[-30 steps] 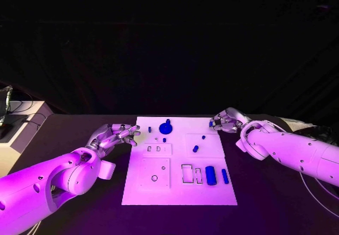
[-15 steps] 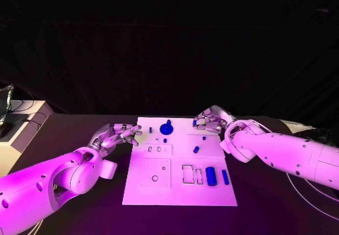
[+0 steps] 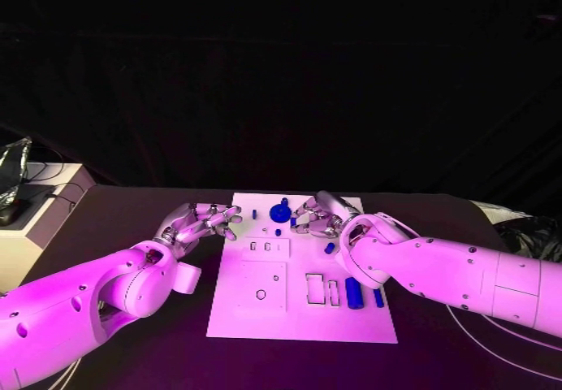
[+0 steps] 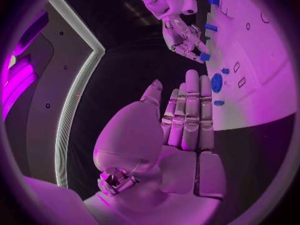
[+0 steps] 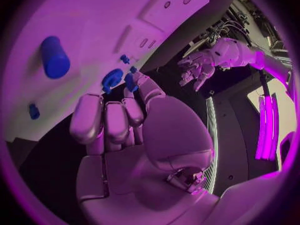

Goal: Assemble the parts on the task board

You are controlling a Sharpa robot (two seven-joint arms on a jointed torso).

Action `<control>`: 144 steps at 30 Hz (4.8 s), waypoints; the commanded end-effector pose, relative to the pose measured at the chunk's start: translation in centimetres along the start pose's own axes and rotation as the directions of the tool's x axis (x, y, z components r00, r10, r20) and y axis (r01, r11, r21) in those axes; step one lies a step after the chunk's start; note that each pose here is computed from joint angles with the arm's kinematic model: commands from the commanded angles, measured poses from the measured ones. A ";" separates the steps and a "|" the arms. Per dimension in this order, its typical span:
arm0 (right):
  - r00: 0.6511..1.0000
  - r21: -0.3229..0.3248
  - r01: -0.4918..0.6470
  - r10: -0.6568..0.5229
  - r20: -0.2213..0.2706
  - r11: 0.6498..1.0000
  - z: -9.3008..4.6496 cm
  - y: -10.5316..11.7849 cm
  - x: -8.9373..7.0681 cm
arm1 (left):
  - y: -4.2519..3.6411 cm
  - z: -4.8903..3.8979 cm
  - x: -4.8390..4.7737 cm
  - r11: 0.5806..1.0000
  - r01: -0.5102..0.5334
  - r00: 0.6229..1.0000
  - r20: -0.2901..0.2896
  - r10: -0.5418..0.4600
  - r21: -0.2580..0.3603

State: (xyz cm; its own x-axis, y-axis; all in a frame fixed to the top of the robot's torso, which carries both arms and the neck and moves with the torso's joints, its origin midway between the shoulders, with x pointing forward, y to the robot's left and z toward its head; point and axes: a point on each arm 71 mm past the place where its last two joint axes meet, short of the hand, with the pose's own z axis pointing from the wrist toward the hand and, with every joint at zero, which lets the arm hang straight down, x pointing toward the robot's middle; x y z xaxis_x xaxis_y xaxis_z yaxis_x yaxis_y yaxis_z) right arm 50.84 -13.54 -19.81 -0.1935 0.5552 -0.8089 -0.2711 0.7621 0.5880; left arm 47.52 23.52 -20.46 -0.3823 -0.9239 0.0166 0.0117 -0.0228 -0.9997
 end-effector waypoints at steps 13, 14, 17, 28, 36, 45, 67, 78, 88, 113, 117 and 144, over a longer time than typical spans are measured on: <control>0.996 -0.003 0.082 -0.082 -0.041 0.997 -0.4 1.4 3.1 | -0.04 0.10 0.37 1.000 0.009 1.000 -0.021 -0.009 0.005; 0.996 -0.003 0.083 -0.083 -0.045 0.997 -0.5 1.4 3.3 | -0.03 0.10 0.37 1.000 0.009 1.000 -0.021 -0.009 0.005; 0.995 -0.005 0.085 -0.086 -0.051 0.996 -0.5 1.5 3.5 | -0.02 0.11 0.37 1.000 0.009 1.000 -0.021 -0.009 0.005; 0.993 -0.012 0.109 -0.110 -0.053 0.994 -0.5 1.4 3.9 | -0.05 0.09 0.42 1.000 0.010 1.000 -0.022 -0.010 0.006; 0.990 -0.005 0.130 -0.130 -0.055 0.991 -0.4 1.2 4.1 | -0.05 0.07 0.37 1.000 0.009 1.000 -0.021 -0.009 0.006; 0.988 0.004 0.148 -0.147 -0.054 0.989 -0.5 0.8 4.8 | -0.05 0.02 0.25 1.000 0.008 1.000 -0.019 -0.008 0.005; 0.988 -0.002 0.153 -0.153 -0.033 0.988 -0.9 0.6 4.8 | 0.03 0.07 0.18 1.000 0.008 1.000 -0.018 -0.008 0.003; 0.990 -0.016 0.141 -0.141 -0.018 0.990 -1.2 0.9 4.8 | 0.08 0.09 0.18 1.000 0.009 1.000 -0.020 -0.008 0.002; 0.991 -0.026 0.131 -0.131 -0.008 0.991 -1.6 1.1 4.7 | 0.12 0.09 0.15 1.000 0.009 1.000 -0.020 -0.009 0.001; 0.940 0.020 0.306 -0.299 -0.161 0.952 -0.9 3.1 3.0 | 0.21 0.00 -0.03 1.000 0.008 1.000 -0.020 -0.008 -0.011; 0.926 0.032 0.344 -0.333 -0.178 0.939 -0.6 3.6 2.7 | 0.22 -0.01 -0.05 1.000 0.007 1.000 -0.020 -0.008 -0.012; 0.799 0.028 0.588 -0.576 -0.172 0.808 1.0 6.2 2.9 | 0.32 0.12 -0.02 1.000 0.008 1.000 -0.019 -0.008 -0.016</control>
State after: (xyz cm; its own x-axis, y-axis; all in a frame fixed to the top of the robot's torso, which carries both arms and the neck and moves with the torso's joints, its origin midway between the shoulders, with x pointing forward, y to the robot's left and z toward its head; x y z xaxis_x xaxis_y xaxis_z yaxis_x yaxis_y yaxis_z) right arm 49.47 -6.76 -18.58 -0.1912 0.0179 -0.9814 -0.3121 0.9468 0.0781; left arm 47.70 23.74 -20.83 -0.3818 -0.9241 0.0169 -0.0073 -0.0152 -0.9999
